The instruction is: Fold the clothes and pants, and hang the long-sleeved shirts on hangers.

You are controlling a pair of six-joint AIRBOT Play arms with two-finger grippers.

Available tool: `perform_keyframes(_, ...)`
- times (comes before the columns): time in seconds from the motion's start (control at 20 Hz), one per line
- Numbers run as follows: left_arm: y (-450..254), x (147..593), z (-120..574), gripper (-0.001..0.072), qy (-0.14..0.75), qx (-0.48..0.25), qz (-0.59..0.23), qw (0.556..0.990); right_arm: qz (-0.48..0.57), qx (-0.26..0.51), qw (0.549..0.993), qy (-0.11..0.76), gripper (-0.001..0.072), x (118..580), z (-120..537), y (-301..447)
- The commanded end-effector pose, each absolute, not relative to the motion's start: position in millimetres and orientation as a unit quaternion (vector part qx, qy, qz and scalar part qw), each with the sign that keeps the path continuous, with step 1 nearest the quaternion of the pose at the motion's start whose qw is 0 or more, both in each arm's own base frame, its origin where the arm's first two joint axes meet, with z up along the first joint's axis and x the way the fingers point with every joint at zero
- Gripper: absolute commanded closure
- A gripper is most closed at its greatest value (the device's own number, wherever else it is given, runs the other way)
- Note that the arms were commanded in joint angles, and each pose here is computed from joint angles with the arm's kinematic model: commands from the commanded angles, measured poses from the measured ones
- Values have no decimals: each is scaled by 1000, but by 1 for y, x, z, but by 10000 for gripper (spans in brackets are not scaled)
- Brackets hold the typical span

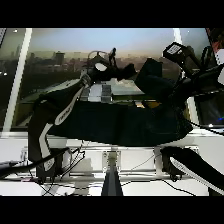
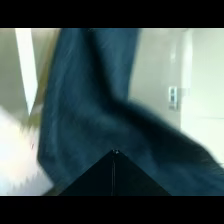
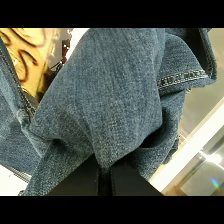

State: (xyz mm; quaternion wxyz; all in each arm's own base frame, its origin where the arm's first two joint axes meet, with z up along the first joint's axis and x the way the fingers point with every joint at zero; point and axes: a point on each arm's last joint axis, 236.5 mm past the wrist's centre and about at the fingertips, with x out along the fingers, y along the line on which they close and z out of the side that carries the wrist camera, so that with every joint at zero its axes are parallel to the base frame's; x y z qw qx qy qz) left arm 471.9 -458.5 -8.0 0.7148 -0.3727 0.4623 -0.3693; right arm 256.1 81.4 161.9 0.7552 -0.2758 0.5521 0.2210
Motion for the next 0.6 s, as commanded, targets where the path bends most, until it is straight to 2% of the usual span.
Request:
perform_keyframes(0.0,-425,499,52,687,388,-333,-400,761,221,-276,755,552,650,256,162,82)
perform_keyframes(0.05,-417,501,64,687,378,-320,-403,769,221,-276,755,552,650,256,162,82)
perform_keyframes(0.15,-413,485,65,672,402,-294,-419,760,221,-276,755,552,650,256,162,82)
perform_keyframes(0.2,-415,473,57,586,420,-276,-432,749,222,-275,755,552,650,256,162,82)
perform_keyframes(0.25,-420,461,48,302,439,-270,-443,733,222,-275,755,552,650,256,162,82)
perform_keyframes(0.3,-426,454,38,71,467,-292,-431,715,223,-275,755,552,650,256,162,83)
perform_keyframes(0.35,-431,451,27,11,499,-329,-403,693,224,-275,755,551,650,256,162,83)
perform_keyframes(0.4,-437,445,12,7,528,-354,-379,673,224,-274,756,551,650,256,162,83)
perform_keyframes(0.55,-455,430,-24,7,560,-366,-369,646,225,-274,761,544,650,259,163,85)
